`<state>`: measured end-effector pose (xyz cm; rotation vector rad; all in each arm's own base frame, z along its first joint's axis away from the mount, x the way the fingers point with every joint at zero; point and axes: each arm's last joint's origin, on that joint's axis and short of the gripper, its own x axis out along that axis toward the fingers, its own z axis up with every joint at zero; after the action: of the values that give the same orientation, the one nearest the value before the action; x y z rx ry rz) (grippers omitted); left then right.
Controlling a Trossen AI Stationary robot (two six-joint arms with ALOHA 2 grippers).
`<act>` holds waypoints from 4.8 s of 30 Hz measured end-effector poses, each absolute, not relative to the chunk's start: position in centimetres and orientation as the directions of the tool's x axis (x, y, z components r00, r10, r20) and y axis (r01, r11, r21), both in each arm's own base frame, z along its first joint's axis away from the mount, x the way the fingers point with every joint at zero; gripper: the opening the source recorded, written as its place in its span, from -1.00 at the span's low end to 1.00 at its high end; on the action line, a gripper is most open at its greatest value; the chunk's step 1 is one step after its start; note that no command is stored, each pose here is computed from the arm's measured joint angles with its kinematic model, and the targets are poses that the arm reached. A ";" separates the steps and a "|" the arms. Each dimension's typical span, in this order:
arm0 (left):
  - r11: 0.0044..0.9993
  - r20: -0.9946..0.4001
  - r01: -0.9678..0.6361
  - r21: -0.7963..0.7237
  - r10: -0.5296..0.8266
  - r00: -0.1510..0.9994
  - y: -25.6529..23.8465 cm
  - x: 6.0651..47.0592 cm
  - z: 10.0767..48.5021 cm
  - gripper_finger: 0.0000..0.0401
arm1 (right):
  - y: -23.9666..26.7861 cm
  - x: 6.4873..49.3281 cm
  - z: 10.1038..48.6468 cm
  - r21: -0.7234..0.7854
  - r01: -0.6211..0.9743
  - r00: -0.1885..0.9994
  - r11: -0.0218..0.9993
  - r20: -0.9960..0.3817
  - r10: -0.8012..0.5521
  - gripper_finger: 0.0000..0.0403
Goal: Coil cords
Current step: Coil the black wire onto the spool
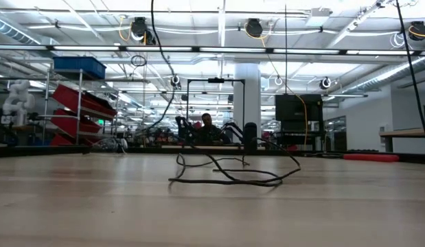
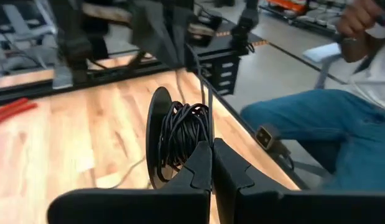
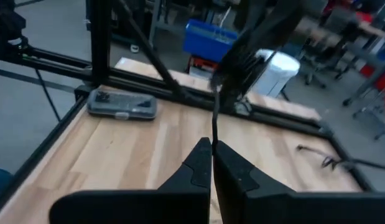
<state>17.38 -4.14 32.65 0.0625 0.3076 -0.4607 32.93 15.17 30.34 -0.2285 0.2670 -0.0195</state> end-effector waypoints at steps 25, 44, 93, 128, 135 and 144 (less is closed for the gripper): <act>0.821 -0.310 0.571 0.010 -0.541 0.782 -5.4 22.1 30.6 -0.99 | 8.8 35.9 34.0 -0.286 -0.038 0.994 0.957 -0.105 0.008 -1.00; 0.808 -0.217 0.582 0.089 -0.555 0.803 -5.4 23.6 30.9 -0.99 | 6.3 38.6 31.6 -0.105 -0.063 0.992 0.993 -0.112 0.051 -1.00; 0.857 -0.112 0.475 0.200 -0.461 0.880 -4.4 22.8 32.7 -0.99 | 9.2 39.0 25.1 0.196 -0.149 0.899 0.969 -0.382 0.216 -0.77; 0.905 -0.137 0.380 0.191 -0.359 0.923 -4.1 22.8 32.5 -0.99 | 13.3 40.5 15.5 0.148 0.090 0.995 0.985 0.021 -0.094 -0.49; 0.906 -0.139 0.379 0.189 -0.358 0.923 -4.1 22.8 32.5 -0.99 | 13.5 41.4 15.3 0.131 0.122 0.992 0.984 0.027 -0.127 -0.49; 0.906 -0.148 0.381 0.186 -0.357 0.922 -4.1 22.8 32.4 -0.99 | 16.4 40.1 15.2 0.089 0.187 0.982 0.978 0.017 -0.189 -0.49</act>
<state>22.80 -4.07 32.39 0.2145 0.1113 -0.3821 40.11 16.37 15.22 0.0869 -0.0249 -0.1891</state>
